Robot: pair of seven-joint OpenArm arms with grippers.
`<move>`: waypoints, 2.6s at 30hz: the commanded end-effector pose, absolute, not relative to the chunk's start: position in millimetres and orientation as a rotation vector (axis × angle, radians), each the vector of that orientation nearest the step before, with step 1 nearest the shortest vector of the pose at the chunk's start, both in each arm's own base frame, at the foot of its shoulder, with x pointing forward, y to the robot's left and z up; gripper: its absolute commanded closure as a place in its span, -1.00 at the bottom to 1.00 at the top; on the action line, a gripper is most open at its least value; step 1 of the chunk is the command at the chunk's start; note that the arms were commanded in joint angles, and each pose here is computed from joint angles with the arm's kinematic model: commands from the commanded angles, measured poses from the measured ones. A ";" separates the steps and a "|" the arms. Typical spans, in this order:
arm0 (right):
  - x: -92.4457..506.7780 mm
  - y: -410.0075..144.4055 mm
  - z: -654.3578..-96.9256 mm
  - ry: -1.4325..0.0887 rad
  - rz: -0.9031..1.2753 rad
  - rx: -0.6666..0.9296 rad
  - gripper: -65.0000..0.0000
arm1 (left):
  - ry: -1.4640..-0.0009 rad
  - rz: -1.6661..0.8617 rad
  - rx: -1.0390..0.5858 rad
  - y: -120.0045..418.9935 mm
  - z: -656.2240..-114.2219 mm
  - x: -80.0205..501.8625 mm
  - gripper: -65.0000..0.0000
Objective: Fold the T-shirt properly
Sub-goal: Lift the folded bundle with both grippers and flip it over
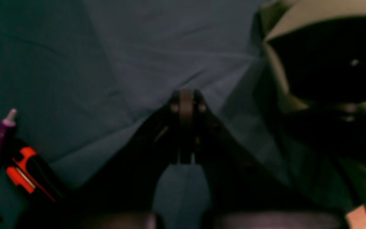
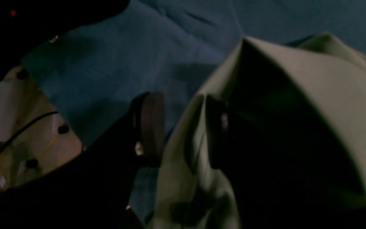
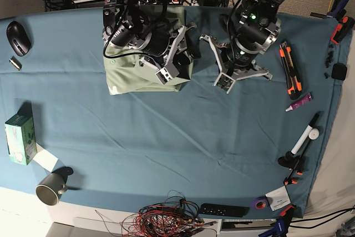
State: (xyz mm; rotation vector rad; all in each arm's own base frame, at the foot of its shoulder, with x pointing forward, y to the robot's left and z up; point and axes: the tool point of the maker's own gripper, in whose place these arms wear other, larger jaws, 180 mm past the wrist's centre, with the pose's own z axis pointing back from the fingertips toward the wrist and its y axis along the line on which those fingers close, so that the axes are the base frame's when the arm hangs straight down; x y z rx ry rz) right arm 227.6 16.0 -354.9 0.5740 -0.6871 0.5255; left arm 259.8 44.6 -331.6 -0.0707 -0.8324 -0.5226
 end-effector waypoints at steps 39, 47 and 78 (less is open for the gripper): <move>288.3 -185.7 -314.9 -0.948 0.020 0.261 1.00 | -0.922 -0.587 -0.832 -97.0 -254.0 170.5 1.00; 286.6 -185.1 -330.4 -0.913 0.045 0.283 1.00 | -0.851 -0.585 -0.857 -135.2 -272.4 168.3 1.00; 306.8 -206.5 -376.1 -0.733 0.175 0.131 1.00 | -0.390 -0.724 -0.633 -110.7 -397.3 128.0 1.00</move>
